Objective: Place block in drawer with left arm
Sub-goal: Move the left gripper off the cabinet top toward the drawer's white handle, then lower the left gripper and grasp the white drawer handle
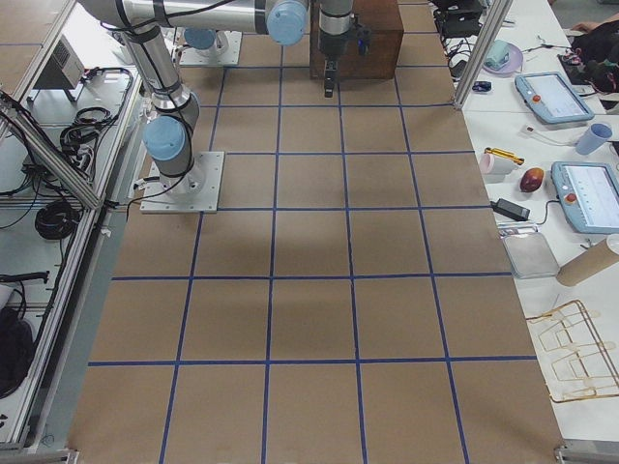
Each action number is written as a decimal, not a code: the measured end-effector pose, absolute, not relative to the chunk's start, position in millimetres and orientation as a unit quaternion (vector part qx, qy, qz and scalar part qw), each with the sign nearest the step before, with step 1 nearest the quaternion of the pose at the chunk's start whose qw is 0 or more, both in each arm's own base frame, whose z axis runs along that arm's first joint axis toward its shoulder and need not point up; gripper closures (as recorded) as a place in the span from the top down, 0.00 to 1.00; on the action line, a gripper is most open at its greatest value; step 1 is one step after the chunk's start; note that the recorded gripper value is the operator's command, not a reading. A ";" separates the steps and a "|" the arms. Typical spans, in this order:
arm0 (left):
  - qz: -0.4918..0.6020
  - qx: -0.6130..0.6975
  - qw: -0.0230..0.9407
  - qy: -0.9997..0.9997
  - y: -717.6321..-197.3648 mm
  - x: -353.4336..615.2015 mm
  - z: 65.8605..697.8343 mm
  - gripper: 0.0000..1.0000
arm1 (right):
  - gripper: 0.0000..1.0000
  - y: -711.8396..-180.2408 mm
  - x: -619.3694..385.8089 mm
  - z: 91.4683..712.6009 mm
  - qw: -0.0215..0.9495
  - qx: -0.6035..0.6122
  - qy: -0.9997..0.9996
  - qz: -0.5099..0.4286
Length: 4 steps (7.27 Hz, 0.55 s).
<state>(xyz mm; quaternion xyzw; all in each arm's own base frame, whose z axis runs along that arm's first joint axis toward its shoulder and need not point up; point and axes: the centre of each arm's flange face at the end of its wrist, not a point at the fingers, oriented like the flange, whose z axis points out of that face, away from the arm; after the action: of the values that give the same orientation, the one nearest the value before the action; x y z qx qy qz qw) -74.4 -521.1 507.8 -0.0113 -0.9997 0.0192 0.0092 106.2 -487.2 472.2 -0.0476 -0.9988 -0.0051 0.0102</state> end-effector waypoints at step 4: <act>-0.003 -0.007 0.013 -1.000 -539.9 29.0 480.7 1.00 | 1.00 -487.2 106.2 472.2 0.010 -0.048 -0.999 -0.005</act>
<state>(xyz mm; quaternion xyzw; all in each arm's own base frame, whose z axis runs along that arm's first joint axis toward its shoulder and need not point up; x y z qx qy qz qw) 29.0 -539.9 480.7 -0.0071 -0.9999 -0.0034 0.0128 106.2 -487.2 472.2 -0.0476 -0.9988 -0.0051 0.0102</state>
